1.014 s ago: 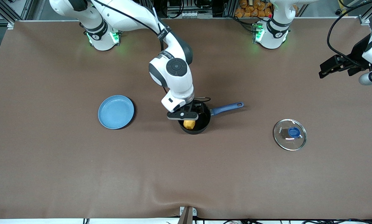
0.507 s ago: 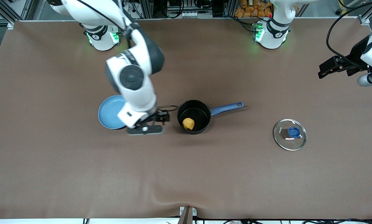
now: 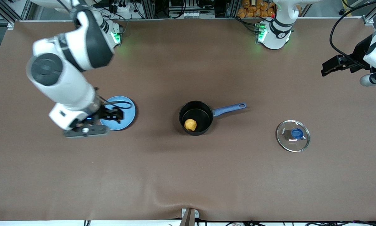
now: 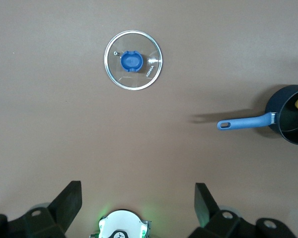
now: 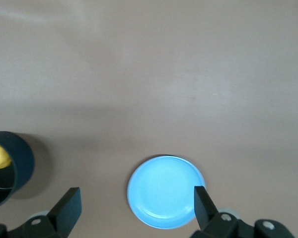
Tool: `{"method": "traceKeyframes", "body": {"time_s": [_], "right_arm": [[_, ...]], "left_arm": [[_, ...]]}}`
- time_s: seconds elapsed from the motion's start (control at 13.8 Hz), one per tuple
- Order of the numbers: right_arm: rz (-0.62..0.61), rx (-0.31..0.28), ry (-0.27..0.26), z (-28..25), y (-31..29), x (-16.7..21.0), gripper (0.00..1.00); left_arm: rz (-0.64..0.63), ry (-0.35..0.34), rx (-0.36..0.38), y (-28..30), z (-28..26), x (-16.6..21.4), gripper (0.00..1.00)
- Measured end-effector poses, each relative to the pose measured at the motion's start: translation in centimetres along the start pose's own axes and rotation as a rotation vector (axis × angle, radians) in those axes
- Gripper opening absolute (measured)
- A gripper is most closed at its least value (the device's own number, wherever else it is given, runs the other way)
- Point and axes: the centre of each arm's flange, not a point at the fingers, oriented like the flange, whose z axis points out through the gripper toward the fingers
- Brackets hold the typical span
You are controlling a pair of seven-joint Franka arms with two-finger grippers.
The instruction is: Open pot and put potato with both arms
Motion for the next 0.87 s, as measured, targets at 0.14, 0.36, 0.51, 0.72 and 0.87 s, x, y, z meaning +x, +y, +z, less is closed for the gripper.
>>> {"method": "traceKeyframes", "body": {"time_s": [0.14,0.36,0.51,0.72,0.87], "right_arm": [[0.013,0.002,-0.001,-1.5,4.1,-1.0,1.00],[0.080,0.021,-0.032,-3.7,9.2,-3.0,1.00],[0.142,0.058,-0.055,-5.2,12.8,-4.3,1.00],[0.188,0.074,-0.068,-7.6,15.8,-6.3,1.00],[0.197,0.077,-0.069,-9.3,16.5,-7.7,1.00]], "left_arm": [[0.002,0.000,0.000,0.1,0.0,0.0,1.00],[0.002,0.000,0.000,0.1,0.0,0.0,1.00],[0.002,0.000,0.000,0.1,0.0,0.0,1.00],[0.004,0.000,0.000,0.2,0.0,0.0,1.00],[0.004,0.000,0.000,0.2,0.0,0.0,1.00]]}}
